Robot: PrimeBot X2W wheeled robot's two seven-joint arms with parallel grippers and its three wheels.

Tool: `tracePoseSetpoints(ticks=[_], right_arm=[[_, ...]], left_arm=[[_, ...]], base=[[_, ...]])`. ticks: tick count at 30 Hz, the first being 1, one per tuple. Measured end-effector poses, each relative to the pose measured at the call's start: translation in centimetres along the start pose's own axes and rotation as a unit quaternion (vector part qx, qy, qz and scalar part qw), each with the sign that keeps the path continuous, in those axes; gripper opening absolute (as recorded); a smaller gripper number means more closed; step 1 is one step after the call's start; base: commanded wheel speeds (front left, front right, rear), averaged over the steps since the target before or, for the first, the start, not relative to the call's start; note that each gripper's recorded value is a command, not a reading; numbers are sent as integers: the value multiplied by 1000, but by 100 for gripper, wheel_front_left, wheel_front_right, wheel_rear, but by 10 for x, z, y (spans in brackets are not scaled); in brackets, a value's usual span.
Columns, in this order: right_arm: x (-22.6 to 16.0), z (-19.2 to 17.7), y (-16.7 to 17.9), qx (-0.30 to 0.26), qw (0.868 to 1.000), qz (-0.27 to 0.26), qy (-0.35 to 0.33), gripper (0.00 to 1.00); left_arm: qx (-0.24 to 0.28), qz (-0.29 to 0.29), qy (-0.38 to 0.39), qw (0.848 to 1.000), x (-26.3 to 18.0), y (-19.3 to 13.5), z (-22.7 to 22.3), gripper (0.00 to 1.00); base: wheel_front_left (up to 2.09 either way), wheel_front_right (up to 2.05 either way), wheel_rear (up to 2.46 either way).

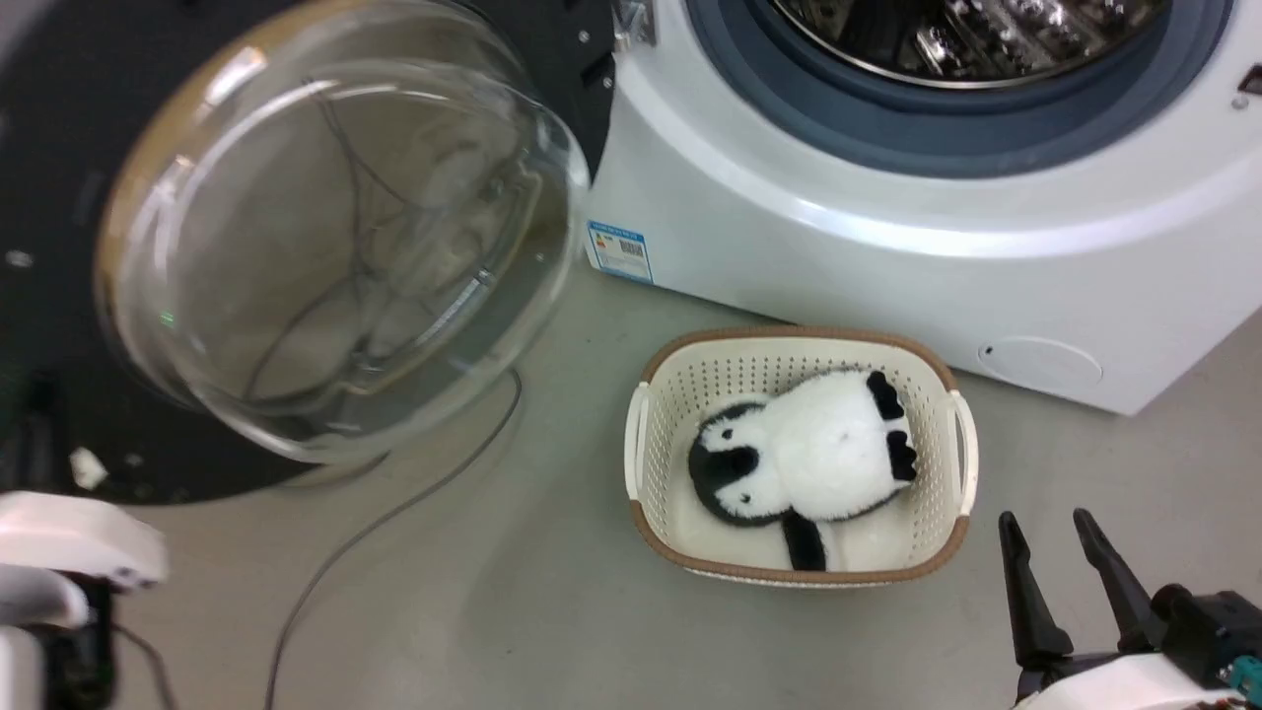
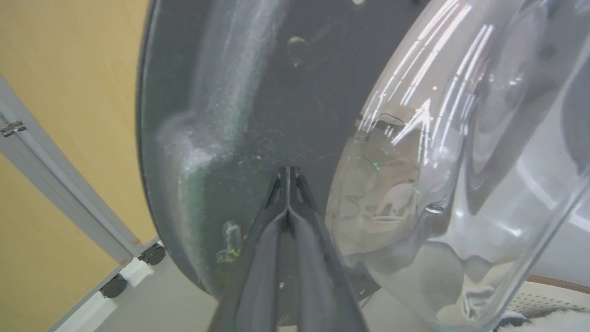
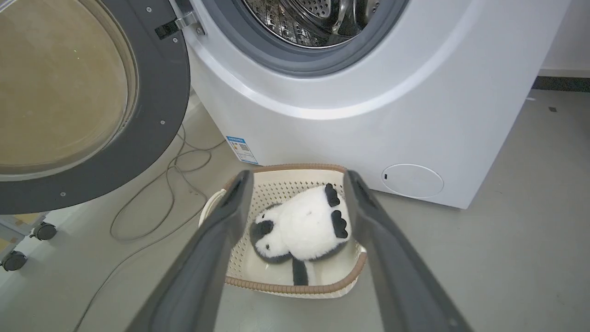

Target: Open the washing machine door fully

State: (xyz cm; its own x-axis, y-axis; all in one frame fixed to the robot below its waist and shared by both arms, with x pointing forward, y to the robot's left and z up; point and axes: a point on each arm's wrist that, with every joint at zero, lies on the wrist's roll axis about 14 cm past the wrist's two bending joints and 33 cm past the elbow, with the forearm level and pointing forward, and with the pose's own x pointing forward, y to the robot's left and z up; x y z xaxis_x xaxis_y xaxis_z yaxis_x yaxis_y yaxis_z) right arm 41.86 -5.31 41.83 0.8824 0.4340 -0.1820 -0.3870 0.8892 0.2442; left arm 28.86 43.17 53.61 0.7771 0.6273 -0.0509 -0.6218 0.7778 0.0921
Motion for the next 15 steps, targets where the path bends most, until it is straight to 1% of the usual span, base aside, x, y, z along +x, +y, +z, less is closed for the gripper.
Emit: tracePoseSetpoints(ticks=[4,12,15], right_arm=[[5,-1,-7,2,1000,-6,0,100],[7,-8,-19,-1,1000,-17,12,100],[10,-4,-20,-2,1000,-17,8,100]], left_arm=[[12,22,0,1000,17,17,3,0],[31,32,11,999,45,29,0,0],[33,33,15,999,51,30,-5,0]], base=[[0,0,0],[0,0,0],[0,0,0]])
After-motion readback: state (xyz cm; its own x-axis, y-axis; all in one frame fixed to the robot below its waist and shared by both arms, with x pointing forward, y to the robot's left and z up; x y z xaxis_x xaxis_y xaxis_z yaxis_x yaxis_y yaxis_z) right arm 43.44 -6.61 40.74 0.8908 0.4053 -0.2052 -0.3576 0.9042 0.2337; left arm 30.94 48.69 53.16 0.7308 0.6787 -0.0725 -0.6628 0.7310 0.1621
